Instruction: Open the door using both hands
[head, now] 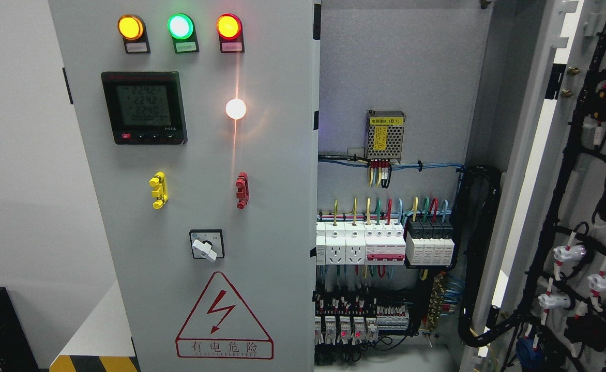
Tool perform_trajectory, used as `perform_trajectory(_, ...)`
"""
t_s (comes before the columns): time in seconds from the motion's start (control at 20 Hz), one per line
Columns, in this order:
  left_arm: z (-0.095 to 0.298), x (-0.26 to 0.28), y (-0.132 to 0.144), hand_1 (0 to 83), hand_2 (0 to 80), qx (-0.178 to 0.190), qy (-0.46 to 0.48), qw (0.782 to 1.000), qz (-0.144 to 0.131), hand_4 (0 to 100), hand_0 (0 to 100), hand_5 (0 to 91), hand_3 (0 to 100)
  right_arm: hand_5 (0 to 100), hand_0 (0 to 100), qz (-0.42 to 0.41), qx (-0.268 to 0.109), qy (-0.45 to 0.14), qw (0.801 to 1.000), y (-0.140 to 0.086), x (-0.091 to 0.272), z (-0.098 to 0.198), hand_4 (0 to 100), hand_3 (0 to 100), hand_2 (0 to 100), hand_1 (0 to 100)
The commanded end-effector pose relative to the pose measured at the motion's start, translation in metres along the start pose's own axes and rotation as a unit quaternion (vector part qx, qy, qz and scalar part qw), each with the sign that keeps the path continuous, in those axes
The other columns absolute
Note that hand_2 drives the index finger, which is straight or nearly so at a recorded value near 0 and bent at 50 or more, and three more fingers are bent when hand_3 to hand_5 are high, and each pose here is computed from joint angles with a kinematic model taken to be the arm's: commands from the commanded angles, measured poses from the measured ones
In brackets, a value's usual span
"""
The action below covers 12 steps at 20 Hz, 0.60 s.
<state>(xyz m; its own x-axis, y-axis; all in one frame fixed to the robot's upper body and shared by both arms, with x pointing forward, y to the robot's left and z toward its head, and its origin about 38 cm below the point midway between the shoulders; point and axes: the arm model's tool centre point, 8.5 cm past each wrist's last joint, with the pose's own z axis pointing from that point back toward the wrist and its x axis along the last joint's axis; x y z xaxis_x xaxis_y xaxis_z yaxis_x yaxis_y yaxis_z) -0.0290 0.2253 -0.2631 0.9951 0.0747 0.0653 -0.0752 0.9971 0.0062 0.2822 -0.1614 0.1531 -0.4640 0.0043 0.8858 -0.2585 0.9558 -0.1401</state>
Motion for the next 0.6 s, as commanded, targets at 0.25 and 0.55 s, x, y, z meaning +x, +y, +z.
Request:
perform_trajectory(0.25,-0.002,0.014,-0.017,0.0,0.0,-0.015,-0.021,1.000,0.001,0,0,0.0,0,0,0,-0.011,-0.013,-0.049,0.999,-0.003,0.043,-0.086,0,0,0,0)
perform_trajectory(0.55,-0.002,0.014,-0.017,0.0,0.0,-0.015,-0.021,1.000,0.001,0,0,0.0,0,0,0,-0.022,-0.012,-0.040,0.999,0.000,0.056,-0.132,0,0,0,0)
